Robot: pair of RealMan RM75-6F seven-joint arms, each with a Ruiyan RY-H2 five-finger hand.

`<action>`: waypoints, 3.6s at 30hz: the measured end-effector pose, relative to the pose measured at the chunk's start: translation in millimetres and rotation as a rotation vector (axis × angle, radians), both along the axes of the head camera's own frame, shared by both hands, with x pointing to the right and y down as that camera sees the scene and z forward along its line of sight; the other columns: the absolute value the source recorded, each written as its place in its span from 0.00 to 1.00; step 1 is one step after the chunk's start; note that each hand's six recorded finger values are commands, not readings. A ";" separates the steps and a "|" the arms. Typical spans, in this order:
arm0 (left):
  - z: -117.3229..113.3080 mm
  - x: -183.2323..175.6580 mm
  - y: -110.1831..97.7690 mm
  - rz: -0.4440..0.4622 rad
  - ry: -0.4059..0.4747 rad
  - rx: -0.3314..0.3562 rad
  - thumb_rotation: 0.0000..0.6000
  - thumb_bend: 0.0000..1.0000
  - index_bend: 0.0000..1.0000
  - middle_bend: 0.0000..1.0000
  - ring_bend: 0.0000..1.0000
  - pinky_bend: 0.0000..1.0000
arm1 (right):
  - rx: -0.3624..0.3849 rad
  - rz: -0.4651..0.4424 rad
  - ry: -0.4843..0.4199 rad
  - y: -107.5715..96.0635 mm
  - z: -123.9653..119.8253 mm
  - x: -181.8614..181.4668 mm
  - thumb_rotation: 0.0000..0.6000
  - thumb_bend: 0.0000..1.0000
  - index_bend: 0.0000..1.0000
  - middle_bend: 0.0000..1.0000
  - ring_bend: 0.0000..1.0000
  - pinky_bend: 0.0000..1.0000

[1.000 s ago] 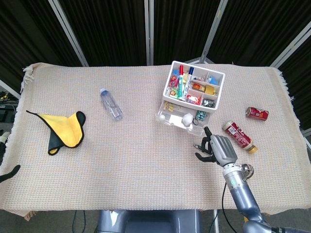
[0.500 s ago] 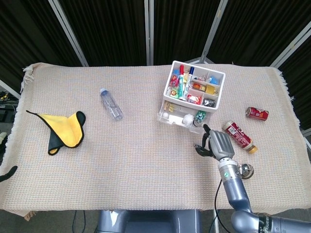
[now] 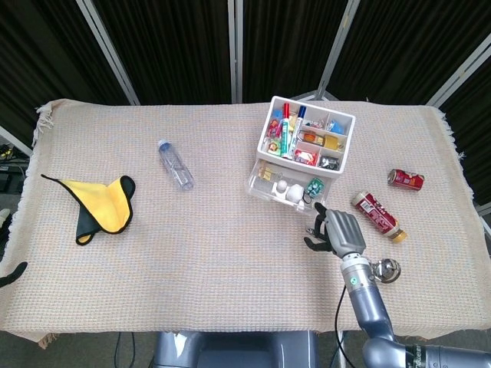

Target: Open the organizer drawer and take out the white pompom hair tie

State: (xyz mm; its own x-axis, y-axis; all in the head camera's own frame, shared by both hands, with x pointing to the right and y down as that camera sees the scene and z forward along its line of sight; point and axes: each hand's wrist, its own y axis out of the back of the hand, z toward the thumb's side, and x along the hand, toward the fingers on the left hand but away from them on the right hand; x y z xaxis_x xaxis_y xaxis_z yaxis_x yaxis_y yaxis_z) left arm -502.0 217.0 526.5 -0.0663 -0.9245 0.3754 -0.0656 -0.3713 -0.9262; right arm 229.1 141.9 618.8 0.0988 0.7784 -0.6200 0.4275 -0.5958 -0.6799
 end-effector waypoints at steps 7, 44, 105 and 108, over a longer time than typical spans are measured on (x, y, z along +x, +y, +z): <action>-0.1 -0.3 -0.2 -0.002 0.002 0.000 1.00 0.23 0.00 0.00 0.00 0.00 | 0.005 -0.012 -0.002 6.1 -3.9 0.5 1.00 0.20 0.38 0.65 0.71 0.65; 1.8 0.4 -0.2 -0.008 -0.007 -0.001 1.00 0.23 0.00 0.00 0.00 0.00 | 0.115 -0.117 -0.050 25.5 -45.0 -12.8 1.00 0.02 0.16 0.73 0.78 0.65; 13.3 -3.2 -4.3 -0.023 -0.026 -0.027 1.00 0.24 0.00 0.00 0.00 0.00 | 0.125 -0.404 0.248 -94.4 1.3 -43.1 1.00 0.01 0.44 1.00 1.00 0.79; 13.8 -3.9 -5.0 -0.027 -0.023 -0.029 1.00 0.24 0.00 0.00 0.00 0.00 | 0.130 -0.415 0.252 -103.1 -5.5 -46.0 1.00 0.01 0.44 1.00 1.00 0.79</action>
